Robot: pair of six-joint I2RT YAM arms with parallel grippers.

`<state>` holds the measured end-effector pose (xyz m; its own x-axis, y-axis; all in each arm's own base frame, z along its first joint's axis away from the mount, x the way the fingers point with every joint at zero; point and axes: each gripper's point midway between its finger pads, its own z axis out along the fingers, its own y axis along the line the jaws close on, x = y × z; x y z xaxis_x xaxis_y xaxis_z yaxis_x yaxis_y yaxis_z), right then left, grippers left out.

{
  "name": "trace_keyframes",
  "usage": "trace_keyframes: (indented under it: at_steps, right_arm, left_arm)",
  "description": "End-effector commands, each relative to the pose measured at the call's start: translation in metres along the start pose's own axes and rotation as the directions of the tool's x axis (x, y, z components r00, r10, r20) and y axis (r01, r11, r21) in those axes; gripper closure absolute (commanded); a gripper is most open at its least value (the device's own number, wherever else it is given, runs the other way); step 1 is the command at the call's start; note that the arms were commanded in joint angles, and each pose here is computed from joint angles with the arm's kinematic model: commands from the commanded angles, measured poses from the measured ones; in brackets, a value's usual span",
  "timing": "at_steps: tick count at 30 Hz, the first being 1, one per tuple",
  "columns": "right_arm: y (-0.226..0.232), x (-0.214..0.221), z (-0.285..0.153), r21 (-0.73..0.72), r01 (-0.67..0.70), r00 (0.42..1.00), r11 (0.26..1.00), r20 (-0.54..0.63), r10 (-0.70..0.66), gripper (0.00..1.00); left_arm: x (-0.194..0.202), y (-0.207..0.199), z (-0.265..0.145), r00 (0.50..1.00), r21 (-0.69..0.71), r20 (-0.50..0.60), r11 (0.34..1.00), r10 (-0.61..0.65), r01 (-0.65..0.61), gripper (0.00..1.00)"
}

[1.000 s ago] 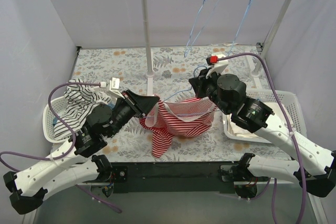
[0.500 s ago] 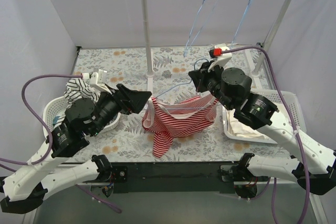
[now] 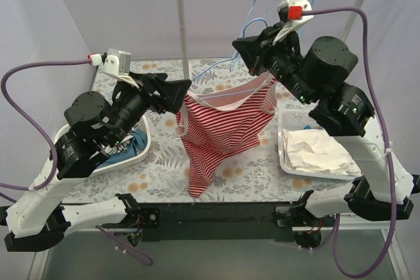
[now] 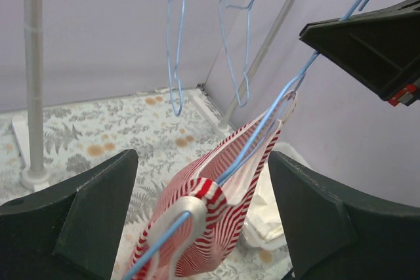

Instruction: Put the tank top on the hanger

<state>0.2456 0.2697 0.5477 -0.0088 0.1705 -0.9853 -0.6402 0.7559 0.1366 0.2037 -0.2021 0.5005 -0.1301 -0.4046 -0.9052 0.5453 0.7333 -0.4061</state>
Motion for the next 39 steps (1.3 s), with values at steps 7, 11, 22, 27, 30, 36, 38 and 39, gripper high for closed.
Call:
trace_keyframes:
  at_steps: [7,11,22,27,30,36,38,39]
  right_arm:
    - [0.021,0.014,-0.006,-0.137,0.053,0.997,0.989,-0.049,-0.061,0.99]
    - [0.024,0.032,-0.008,-0.162,0.052,0.994,0.985,-0.089,-0.067,0.99]
    - [0.025,0.067,-0.004,-0.169,0.032,0.984,0.985,-0.166,-0.061,0.99]
    - [0.023,0.070,-0.004,-0.163,0.034,0.984,0.986,-0.168,-0.061,0.99]
    - [0.023,0.073,-0.003,-0.159,0.032,0.983,0.987,-0.174,-0.060,0.99]
    - [0.023,0.078,0.000,-0.155,0.029,0.982,0.988,-0.182,-0.057,0.99]
    - [0.022,0.079,0.000,-0.154,0.029,0.981,0.988,-0.187,-0.058,0.99]
    - [0.022,0.079,0.000,-0.155,0.031,0.981,0.987,-0.186,-0.060,0.99]
  left_arm:
    - [-0.020,-0.026,-0.002,0.981,0.141,-0.015,0.971,0.195,-0.191,0.22]
    - [0.024,-0.016,-0.011,0.940,0.180,-0.192,0.952,0.281,-0.248,0.30]
    - [0.104,0.007,-0.017,0.827,0.194,-0.457,0.944,0.327,-0.266,0.37]
    - [0.126,0.017,-0.027,0.789,0.190,-0.522,0.946,0.324,-0.263,0.40]
    - [0.141,0.022,-0.032,0.766,0.190,-0.559,0.948,0.318,-0.255,0.42]
    - [0.152,0.020,-0.036,0.776,0.199,-0.561,0.957,0.289,-0.212,0.47]
    - [0.157,0.020,-0.036,0.778,0.202,-0.560,0.958,0.285,-0.205,0.53]
    - [0.158,0.020,-0.036,0.781,0.205,-0.558,0.958,0.281,-0.199,0.55]
